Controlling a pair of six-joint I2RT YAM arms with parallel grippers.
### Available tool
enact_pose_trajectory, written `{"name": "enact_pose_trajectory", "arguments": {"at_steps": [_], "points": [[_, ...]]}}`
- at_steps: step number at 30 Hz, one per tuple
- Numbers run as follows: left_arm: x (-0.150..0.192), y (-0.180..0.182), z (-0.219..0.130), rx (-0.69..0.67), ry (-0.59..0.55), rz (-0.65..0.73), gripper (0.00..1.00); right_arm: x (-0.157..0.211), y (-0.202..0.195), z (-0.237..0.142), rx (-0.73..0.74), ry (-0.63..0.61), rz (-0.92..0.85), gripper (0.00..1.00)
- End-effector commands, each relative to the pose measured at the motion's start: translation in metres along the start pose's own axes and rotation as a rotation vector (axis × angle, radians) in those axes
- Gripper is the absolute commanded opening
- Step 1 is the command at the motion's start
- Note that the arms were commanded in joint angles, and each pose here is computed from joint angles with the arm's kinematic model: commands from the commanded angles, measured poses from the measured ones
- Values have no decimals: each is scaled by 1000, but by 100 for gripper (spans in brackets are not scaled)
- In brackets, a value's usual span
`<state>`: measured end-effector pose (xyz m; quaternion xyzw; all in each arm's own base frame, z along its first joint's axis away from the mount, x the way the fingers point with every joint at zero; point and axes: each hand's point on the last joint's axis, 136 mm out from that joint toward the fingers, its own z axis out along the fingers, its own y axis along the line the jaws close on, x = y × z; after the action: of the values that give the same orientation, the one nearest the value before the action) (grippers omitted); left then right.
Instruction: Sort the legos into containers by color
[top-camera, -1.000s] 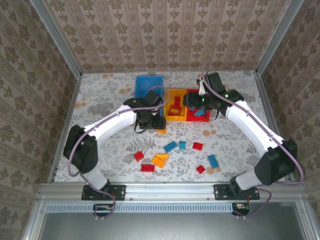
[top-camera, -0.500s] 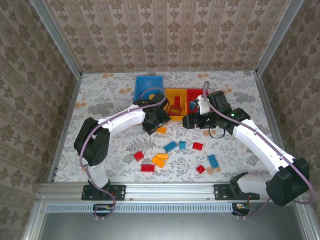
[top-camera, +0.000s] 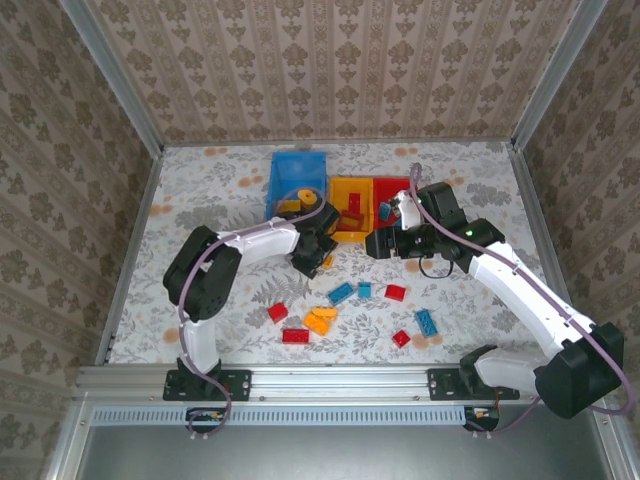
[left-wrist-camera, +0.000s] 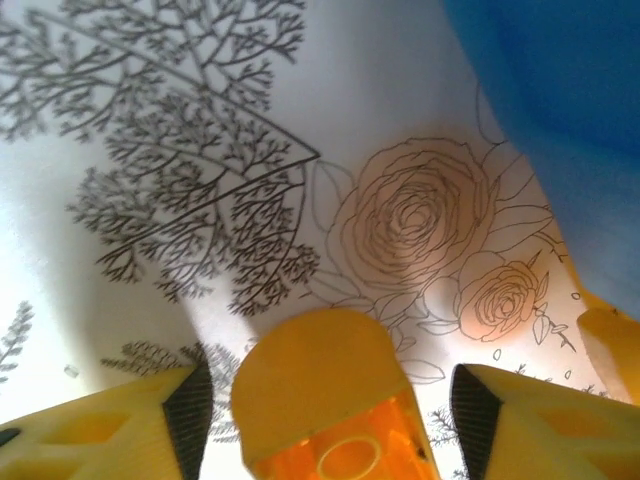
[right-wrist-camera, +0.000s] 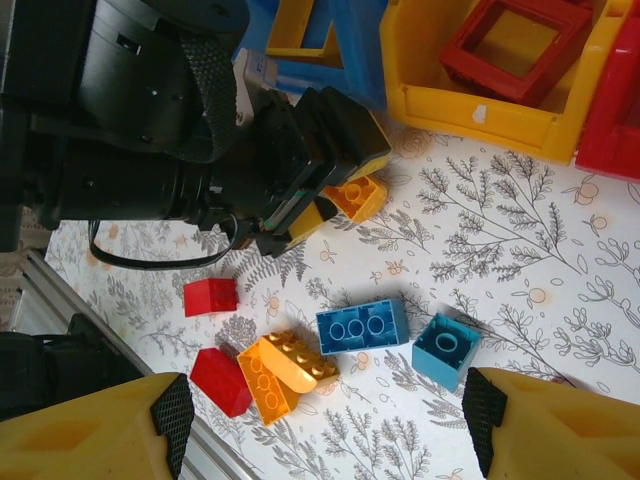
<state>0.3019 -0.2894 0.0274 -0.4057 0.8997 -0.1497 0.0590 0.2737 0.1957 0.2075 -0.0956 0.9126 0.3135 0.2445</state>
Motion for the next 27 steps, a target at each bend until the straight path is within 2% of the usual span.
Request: {"name": "enact_pose_trajectory", "arguments": {"at_steps": [1,4,6,9,14,18,23,27], "points": [[-4,0,6,9,-24,-34,54,6,4,-2,-26,10,-10,75],[-3,8,2,6,-28,-43,34,7,3,-2,-21,12,-9,74],[-6,13,-10,3,-47,-38,24,6,3,-2,-16,11,-8,74],[-18,12,-49,24,-111,27,19,2,4,-4,-11,4,-10,73],[-46,11,-106,13,-170,210,17,-13,9,-7,-9,-30,-20,72],[-81,-17,-132,14,-202,424,15,-39,14,-4,30,-104,-43,73],[-114,-71,-133,-29,-200,674,16,-73,19,5,50,-165,-48,73],[-136,-92,-106,-85,-171,724,19,-91,20,13,68,-161,-43,73]]}}
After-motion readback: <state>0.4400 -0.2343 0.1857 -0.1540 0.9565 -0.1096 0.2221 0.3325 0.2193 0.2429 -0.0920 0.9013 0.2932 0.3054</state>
